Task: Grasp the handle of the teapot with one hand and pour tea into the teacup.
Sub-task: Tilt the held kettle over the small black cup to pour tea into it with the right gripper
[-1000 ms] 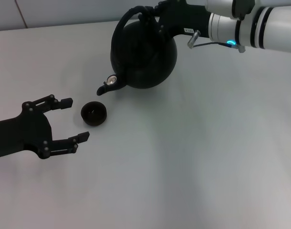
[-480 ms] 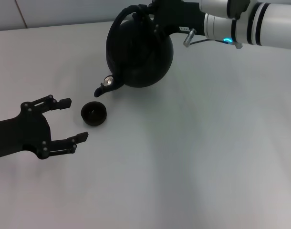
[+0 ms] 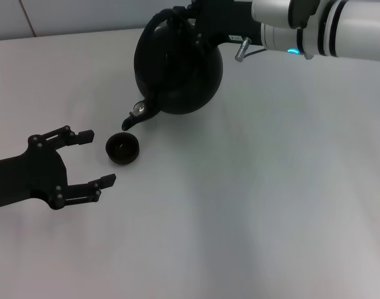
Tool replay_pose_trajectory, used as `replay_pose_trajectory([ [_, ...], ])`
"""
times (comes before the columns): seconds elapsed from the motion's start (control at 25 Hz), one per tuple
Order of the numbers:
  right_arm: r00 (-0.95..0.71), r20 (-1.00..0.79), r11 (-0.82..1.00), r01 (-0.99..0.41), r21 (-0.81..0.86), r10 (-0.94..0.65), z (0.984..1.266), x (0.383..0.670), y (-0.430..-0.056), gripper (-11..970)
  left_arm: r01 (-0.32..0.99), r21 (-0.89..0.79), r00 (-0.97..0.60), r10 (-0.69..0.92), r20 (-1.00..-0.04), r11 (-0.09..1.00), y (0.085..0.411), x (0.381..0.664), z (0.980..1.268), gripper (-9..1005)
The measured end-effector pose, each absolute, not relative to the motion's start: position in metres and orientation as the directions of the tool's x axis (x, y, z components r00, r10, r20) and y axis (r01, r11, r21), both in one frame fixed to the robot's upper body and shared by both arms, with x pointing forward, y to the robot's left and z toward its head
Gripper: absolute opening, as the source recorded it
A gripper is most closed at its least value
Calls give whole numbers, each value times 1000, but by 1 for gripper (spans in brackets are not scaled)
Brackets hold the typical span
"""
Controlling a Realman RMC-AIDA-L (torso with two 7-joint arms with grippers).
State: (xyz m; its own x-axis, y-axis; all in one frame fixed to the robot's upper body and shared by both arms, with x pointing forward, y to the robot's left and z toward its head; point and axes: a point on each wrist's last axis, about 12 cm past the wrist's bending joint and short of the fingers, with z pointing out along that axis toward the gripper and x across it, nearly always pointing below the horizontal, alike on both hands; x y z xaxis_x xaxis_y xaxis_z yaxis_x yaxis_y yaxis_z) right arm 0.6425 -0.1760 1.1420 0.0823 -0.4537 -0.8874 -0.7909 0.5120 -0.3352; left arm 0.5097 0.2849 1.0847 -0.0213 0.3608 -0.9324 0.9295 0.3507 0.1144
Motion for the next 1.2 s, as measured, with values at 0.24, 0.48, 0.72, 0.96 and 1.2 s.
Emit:
replay_pose_trajectory([
  [0.24, 105, -870, 487, -793, -365, -482, 1144, 643, -173, 148, 930, 114, -21, 359, -933, 350, 285, 510, 1085, 859],
  [0.48, 127, -856, 467, -793, -391, -501, 1146, 642, -171, 148, 929, 114, -23, 361, -932, 352, 284, 510, 1084, 859],
  [0.72, 150, -839, 453, -785, -423, -523, 1149, 643, -168, 148, 928, 113, -23, 359, -933, 354, 284, 510, 1084, 859],
  [0.96, 165, -824, 438, -781, -445, -543, 1148, 643, -162, 148, 928, 112, -24, 358, -933, 354, 283, 510, 1084, 859],
  [1.2, 174, -823, 434, -780, -451, -541, 1150, 643, -161, 147, 927, 108, -29, 356, -934, 360, 284, 510, 1083, 859],
])
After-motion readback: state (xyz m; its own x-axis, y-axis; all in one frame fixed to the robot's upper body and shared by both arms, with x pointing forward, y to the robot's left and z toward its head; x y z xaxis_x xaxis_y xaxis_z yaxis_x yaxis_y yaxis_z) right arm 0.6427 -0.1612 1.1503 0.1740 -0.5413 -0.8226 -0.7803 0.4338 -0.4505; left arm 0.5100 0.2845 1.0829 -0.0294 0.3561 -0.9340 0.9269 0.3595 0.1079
